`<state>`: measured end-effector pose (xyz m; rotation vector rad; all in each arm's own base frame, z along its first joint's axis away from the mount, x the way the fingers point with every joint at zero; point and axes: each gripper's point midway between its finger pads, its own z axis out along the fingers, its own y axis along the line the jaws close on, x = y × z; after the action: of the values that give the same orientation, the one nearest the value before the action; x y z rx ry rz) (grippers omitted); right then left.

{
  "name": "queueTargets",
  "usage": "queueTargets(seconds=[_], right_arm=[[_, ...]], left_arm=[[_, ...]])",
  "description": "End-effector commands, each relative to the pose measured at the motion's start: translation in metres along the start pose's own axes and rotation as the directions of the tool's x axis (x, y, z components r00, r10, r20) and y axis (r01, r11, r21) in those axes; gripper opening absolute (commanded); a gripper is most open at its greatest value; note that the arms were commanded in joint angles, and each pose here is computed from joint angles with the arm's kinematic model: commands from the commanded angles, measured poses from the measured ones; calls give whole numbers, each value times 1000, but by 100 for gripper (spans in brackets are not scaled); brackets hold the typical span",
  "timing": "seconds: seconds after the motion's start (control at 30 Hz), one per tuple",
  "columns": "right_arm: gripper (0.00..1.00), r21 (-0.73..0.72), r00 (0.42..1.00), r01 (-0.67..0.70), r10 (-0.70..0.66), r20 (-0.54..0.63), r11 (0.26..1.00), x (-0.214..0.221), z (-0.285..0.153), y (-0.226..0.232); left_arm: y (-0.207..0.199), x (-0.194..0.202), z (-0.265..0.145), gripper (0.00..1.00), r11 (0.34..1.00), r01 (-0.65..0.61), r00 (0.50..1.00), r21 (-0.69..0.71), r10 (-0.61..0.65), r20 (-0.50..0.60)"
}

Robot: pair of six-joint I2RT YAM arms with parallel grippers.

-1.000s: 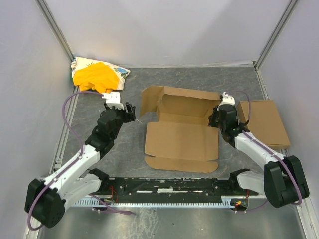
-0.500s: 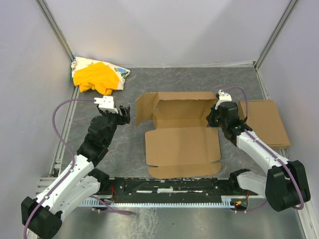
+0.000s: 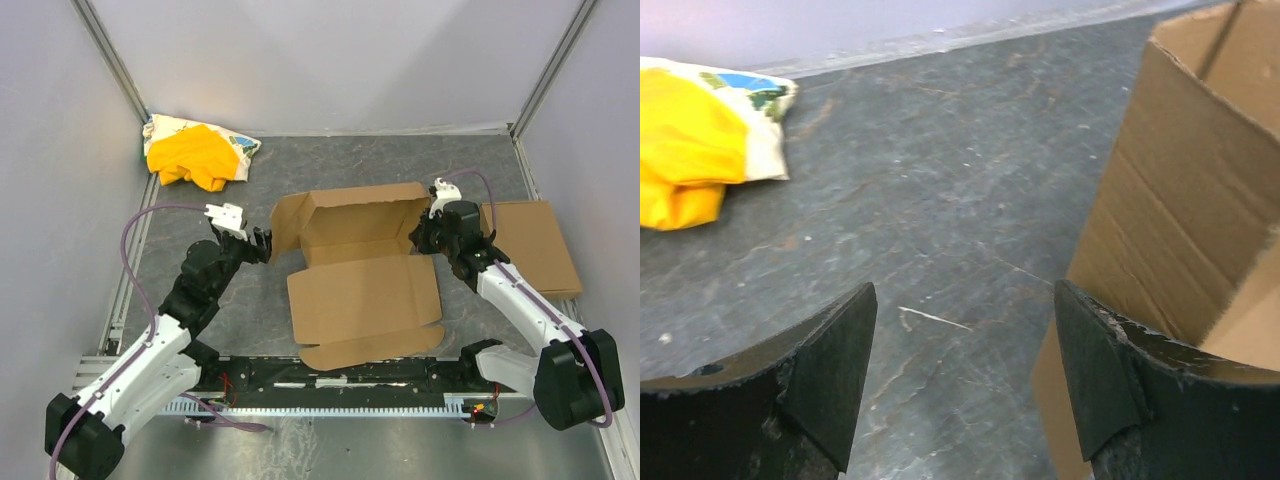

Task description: Fold the paper box

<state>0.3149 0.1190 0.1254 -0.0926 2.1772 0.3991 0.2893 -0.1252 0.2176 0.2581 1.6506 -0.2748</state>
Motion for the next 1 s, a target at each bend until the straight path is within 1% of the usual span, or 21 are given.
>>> queueTargets(seconds=[0.0,0.13,0.27,0.43,0.6,0.7,0.8,0.97], right_arm=[[1,-52,998,15,-12,60,999,-25,-4,12],[1,-40,999,9,-8,35,999,-18,1,9],[2,-30,1000,-1,1,11,1000,-13,7,7],[2,-56,1000,-10,10,4,998,-11,13,11],[2,-68,1000,-12,12,5,998,-7,14,12],[2,-82,1000,-9,10,4,997,-5,14,14],[2,-88,1000,-6,6,7,996,-3,14,14],[2,-97,1000,-11,12,12,995,0,14,15]], left_arm=[[-37,-19,2,79,978,-5,995,210,-15,96],[-58,-22,-3,79,947,5,993,322,-43,108],[-65,-22,-8,79,931,8,993,364,-51,109],[-80,-11,-4,77,900,38,995,435,-74,66],[-84,3,12,73,896,87,996,436,-91,-13],[-87,5,16,71,888,123,992,443,-120,-36],[-89,2,18,69,884,148,988,443,-147,-37],[-96,-13,23,65,875,175,981,451,-194,-3]])
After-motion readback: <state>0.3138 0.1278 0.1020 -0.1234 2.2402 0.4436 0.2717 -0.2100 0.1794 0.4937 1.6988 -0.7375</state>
